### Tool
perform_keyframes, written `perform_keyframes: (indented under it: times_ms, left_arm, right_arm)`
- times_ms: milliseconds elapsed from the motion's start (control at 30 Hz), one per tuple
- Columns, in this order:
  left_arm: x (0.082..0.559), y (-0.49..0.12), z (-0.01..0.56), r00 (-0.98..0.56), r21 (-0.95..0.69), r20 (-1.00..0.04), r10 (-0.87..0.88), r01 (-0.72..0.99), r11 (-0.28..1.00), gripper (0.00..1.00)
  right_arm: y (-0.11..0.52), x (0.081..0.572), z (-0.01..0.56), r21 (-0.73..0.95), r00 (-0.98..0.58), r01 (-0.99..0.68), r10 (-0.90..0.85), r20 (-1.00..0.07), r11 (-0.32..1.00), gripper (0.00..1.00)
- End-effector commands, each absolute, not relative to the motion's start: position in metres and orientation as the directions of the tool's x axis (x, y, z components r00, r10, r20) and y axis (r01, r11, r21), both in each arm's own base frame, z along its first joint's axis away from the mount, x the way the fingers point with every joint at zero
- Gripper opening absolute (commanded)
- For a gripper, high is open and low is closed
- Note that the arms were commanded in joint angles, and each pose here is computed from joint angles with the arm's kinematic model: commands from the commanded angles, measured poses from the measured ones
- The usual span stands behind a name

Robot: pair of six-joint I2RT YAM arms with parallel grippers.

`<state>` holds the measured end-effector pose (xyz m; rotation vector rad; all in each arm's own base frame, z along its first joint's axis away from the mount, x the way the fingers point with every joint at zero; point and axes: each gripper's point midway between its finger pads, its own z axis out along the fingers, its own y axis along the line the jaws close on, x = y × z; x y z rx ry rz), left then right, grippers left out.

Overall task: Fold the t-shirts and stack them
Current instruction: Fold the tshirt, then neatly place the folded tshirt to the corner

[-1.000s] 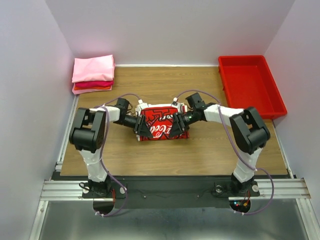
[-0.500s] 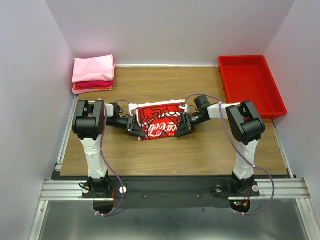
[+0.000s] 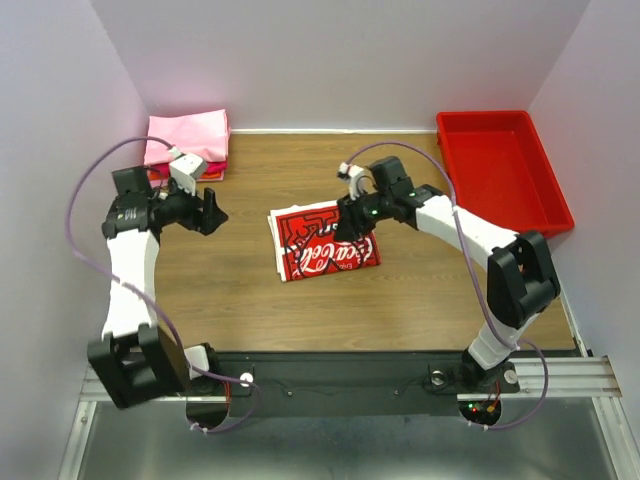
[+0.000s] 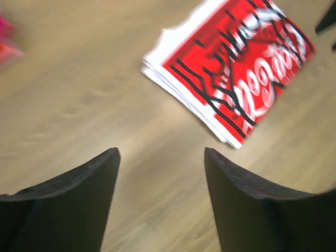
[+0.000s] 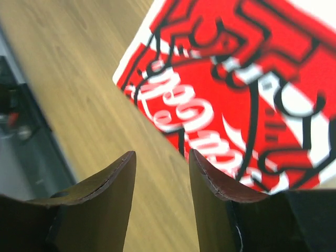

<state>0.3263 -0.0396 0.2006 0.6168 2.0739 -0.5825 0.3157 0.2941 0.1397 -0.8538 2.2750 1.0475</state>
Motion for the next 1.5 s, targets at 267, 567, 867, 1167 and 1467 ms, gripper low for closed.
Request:
perform_keyframes:
  times_ms: [267, 567, 867, 1167, 1467]
  left_arm:
    - [0.332, -0.016, 0.276, -0.513, -0.326, -0.847, -0.14, 0.292, 0.899, 0.99]
    - [0.336, -0.021, 0.249, -0.547, -0.43, -0.802, -0.242, 0.246, 0.869, 0.99]
    - [0.332, -0.021, 0.231, -0.573, -0.427, -0.788, -0.227, 0.242, 0.871, 0.99]
    - [0.328, -0.02, 0.216, -0.597, -0.439, -0.767, -0.236, 0.22, 0.871, 0.99]
    - [0.318, -0.032, 0.193, -0.652, -0.511, -0.71, -0.267, 0.215, 0.832, 0.97]
  right_arm:
    - [0.396, 0.298, 0.114, -0.108, -0.29, -0.867, -0.669, -0.684, 0.486, 0.49]
    - [0.436, 0.263, 0.069, -0.222, -0.202, -0.887, -0.772, -0.603, 0.406, 0.49]
    - [0.449, 0.267, 0.057, -0.219, -0.2, -0.891, -0.777, -0.596, 0.398, 0.49]
    - [0.446, 0.272, 0.023, -0.248, -0.198, -0.891, -0.817, -0.541, 0.38, 0.43]
    - [0.448, 0.29, 0.057, -0.276, -0.191, -0.864, -0.781, -0.595, 0.422, 0.01]
